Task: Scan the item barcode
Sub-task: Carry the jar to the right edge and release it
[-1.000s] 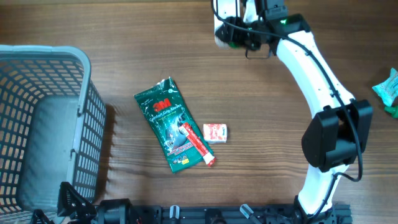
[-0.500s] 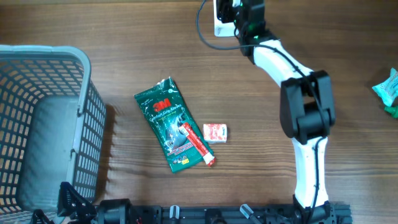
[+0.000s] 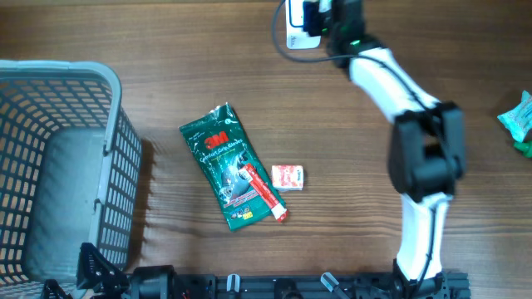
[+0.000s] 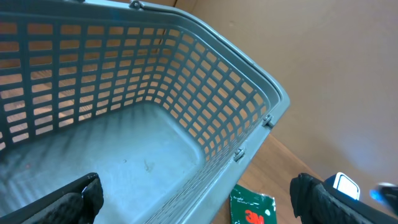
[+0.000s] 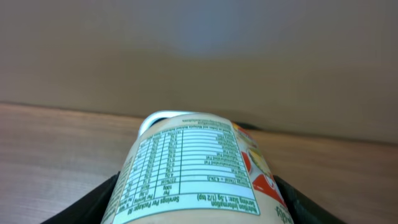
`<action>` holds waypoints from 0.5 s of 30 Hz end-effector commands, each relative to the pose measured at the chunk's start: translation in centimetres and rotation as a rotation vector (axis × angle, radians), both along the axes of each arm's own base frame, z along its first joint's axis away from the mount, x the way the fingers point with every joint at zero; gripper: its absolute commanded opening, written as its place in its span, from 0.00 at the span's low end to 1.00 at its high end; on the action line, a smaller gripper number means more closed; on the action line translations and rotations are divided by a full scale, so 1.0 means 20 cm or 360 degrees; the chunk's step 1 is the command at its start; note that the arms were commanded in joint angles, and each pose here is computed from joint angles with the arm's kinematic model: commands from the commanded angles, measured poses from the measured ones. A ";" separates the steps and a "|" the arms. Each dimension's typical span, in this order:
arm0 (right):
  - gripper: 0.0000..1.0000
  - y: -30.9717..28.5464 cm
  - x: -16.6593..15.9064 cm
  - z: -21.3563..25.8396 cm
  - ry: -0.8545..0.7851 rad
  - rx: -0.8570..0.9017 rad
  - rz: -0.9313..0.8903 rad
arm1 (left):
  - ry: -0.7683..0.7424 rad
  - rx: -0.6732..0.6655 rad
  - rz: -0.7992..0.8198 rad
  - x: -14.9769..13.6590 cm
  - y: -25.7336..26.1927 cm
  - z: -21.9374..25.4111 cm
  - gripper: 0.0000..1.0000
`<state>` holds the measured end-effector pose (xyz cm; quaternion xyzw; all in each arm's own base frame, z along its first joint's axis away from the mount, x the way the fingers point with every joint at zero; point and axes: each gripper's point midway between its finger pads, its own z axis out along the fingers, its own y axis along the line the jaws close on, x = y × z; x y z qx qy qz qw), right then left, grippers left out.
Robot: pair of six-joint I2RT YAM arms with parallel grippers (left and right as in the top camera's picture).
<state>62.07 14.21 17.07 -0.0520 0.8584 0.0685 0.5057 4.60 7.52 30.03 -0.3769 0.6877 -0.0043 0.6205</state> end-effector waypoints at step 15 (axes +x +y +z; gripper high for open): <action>0.60 -1.86 -1.31 -0.61 0.1396 0.0371 -0.1408 | 0.0046 -0.0015 -0.0007 0.01 -0.01 -0.05 1.00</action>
